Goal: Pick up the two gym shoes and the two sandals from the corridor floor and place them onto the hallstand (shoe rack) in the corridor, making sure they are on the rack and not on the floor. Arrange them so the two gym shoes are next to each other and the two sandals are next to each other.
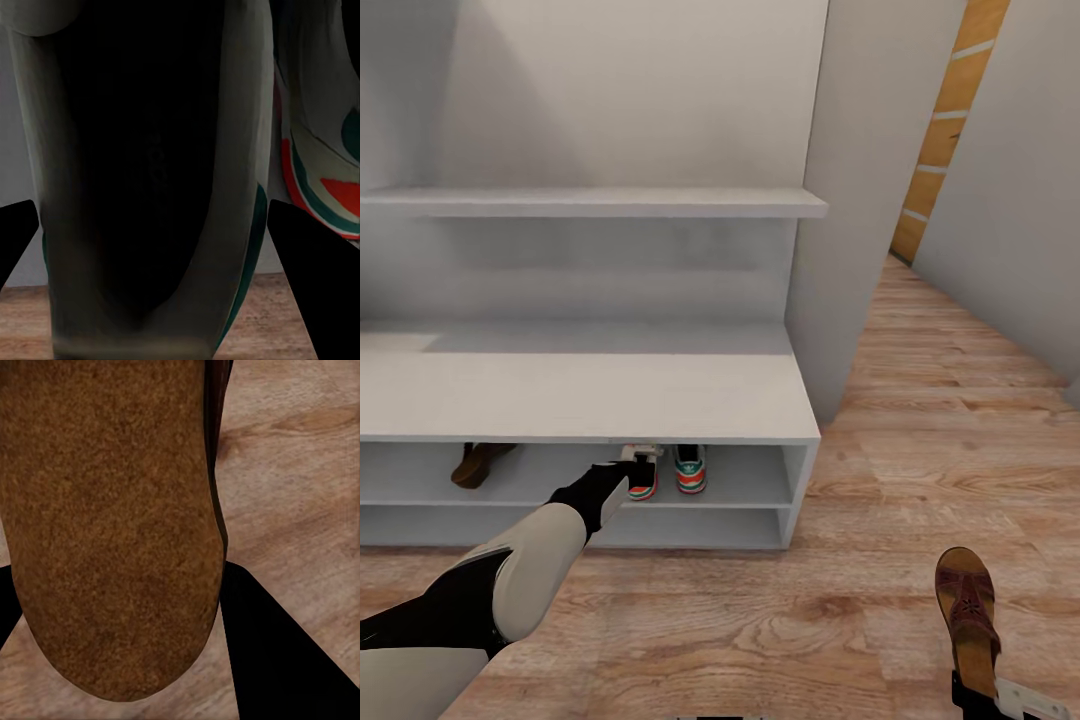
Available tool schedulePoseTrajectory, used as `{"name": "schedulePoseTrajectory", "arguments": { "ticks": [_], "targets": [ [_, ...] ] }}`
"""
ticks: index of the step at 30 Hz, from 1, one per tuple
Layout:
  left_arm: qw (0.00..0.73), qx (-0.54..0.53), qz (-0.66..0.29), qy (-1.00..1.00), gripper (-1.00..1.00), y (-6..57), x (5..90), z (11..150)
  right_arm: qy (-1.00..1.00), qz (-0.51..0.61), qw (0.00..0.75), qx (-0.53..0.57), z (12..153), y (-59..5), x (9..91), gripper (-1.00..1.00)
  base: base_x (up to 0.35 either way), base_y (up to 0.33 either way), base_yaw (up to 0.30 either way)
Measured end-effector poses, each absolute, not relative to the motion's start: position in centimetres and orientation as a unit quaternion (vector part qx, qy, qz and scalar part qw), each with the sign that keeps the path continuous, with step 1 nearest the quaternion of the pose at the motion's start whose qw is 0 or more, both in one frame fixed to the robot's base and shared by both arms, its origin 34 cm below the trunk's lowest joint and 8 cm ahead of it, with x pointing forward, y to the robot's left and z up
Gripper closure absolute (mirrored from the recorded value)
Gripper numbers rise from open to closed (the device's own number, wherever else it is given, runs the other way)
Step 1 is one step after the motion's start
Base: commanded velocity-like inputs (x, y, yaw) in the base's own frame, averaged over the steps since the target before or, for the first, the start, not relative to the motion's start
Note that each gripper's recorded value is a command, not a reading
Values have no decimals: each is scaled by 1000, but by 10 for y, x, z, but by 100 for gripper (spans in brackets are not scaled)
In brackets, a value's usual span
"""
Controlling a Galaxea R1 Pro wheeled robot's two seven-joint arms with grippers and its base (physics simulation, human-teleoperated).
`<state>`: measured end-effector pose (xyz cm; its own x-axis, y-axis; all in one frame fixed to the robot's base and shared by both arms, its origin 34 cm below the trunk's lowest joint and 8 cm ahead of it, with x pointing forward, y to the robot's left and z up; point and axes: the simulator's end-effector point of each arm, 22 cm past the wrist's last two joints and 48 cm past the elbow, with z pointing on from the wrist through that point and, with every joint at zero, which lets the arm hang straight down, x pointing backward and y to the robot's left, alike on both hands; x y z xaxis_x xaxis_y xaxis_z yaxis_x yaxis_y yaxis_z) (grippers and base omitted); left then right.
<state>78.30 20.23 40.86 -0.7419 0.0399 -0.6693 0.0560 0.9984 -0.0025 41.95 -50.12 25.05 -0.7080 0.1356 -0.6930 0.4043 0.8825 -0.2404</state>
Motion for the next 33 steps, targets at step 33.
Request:
{"name": "schedulePoseTrajectory", "arguments": {
  "ticks": [33],
  "targets": [
    [356, 26, -11, 934, 100, 202, 777, 392, 904, -191, 352, 149, 237, -501, 416, 100, 0, 0, 0]
  ]
}}
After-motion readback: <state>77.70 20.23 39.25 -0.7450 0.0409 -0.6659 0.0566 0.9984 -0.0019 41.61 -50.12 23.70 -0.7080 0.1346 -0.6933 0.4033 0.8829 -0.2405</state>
